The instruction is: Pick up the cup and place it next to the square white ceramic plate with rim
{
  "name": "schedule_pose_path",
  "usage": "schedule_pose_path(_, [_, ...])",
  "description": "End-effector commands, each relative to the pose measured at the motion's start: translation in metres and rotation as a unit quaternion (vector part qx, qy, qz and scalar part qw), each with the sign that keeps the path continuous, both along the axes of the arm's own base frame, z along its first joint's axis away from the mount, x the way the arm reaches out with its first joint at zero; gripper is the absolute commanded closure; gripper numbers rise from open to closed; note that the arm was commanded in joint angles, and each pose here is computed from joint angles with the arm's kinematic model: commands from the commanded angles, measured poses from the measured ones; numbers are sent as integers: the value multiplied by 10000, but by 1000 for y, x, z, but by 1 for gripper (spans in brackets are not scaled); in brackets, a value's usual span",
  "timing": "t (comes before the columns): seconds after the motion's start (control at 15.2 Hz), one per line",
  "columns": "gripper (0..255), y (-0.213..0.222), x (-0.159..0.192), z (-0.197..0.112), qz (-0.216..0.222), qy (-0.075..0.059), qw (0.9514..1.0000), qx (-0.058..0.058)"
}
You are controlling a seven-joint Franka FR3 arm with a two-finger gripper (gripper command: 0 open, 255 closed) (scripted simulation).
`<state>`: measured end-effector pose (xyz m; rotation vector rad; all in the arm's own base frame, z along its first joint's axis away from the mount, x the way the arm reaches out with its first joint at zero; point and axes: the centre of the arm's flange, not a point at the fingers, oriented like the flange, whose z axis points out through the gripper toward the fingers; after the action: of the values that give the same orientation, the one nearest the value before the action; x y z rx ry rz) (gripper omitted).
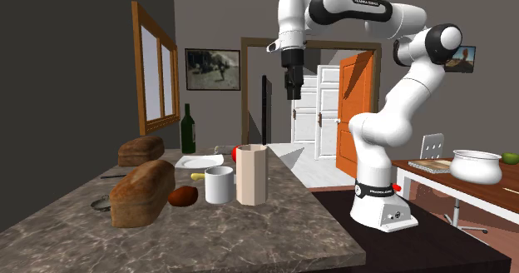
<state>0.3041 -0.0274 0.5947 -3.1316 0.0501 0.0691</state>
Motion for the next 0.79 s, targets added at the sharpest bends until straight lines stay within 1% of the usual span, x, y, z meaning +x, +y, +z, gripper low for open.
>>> schedule_pose_path(0.0, [0, 0, 0, 0, 0, 0, 10000, 0])
schedule_pose_path(0.73, [0, -30, 91, -106, -254, -120, 9996, -35])
